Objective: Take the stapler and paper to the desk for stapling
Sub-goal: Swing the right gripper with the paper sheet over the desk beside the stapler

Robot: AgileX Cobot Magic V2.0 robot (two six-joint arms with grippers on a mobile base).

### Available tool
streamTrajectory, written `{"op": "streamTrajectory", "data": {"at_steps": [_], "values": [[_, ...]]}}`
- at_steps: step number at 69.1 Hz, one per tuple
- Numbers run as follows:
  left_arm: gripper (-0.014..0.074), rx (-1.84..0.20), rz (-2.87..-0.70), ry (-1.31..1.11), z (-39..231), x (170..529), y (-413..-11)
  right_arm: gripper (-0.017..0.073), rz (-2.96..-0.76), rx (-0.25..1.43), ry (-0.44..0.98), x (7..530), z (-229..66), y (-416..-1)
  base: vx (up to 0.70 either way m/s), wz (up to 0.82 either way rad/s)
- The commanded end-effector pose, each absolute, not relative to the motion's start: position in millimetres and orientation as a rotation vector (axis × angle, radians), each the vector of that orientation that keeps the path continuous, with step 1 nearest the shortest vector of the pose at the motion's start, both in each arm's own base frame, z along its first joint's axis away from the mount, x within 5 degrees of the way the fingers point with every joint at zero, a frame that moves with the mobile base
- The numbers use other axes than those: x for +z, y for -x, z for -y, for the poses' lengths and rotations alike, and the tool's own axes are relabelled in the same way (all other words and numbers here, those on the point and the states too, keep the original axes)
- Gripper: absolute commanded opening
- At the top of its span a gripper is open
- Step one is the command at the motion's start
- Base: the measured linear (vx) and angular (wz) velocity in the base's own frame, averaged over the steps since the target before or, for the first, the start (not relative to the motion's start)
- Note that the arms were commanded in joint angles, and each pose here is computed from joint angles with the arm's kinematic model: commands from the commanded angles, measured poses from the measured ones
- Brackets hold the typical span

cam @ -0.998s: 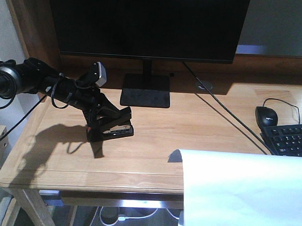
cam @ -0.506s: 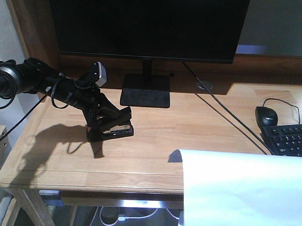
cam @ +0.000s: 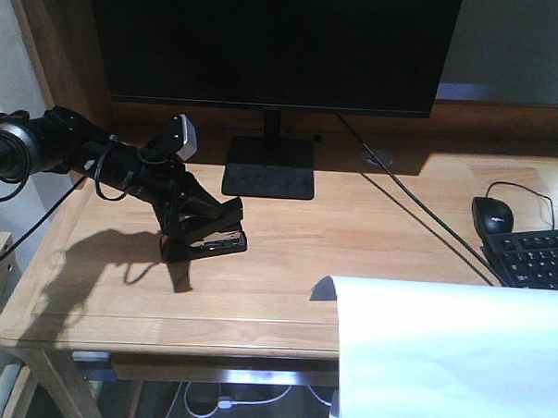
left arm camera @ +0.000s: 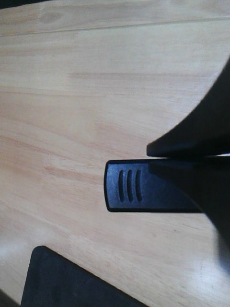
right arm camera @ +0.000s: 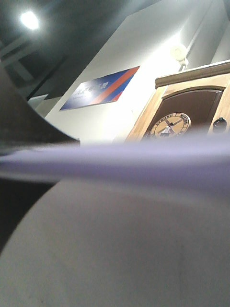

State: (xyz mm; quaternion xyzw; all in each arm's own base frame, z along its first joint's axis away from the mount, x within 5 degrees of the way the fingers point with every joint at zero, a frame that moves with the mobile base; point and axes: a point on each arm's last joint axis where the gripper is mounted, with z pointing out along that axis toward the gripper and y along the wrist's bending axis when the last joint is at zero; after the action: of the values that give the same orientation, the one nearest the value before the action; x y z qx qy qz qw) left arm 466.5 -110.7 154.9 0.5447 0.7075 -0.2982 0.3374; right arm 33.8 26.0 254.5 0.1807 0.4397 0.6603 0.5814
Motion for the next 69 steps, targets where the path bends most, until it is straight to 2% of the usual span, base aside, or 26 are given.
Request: {"op": "streamTrajectory", "data": {"at_steps": [1, 12, 41, 57, 69], "values": [[-0.0006, -0.768, -1.751, -1.382, 115, 198, -466, -0.0005, -1.012, 1.489, -0.304, 265, -29, -29, 0.00, 0.00], [-0.0006, -0.768, -1.751, -1.382, 115, 198, -466, -0.0005, -1.125, 1.340, -0.136, 258, -38, -29, 0.00, 0.00], [-0.0006, -0.768, -1.751, -1.382, 115, 198, -466, -0.0005, -1.421, 1.211, 0.174, 238, -58, -25, 0.00, 0.00], [-0.0006, -0.768, -1.751, -1.382, 115, 198, -466, -0.0005, -1.620, 1.034, 0.451, 253, -68, -30, 0.00, 0.00], [-0.0006, -0.768, -1.751, -1.382, 115, 198, -466, -0.0005, -1.688, 0.949, 0.562, 273, -73, -44, 0.00, 0.00]]}}
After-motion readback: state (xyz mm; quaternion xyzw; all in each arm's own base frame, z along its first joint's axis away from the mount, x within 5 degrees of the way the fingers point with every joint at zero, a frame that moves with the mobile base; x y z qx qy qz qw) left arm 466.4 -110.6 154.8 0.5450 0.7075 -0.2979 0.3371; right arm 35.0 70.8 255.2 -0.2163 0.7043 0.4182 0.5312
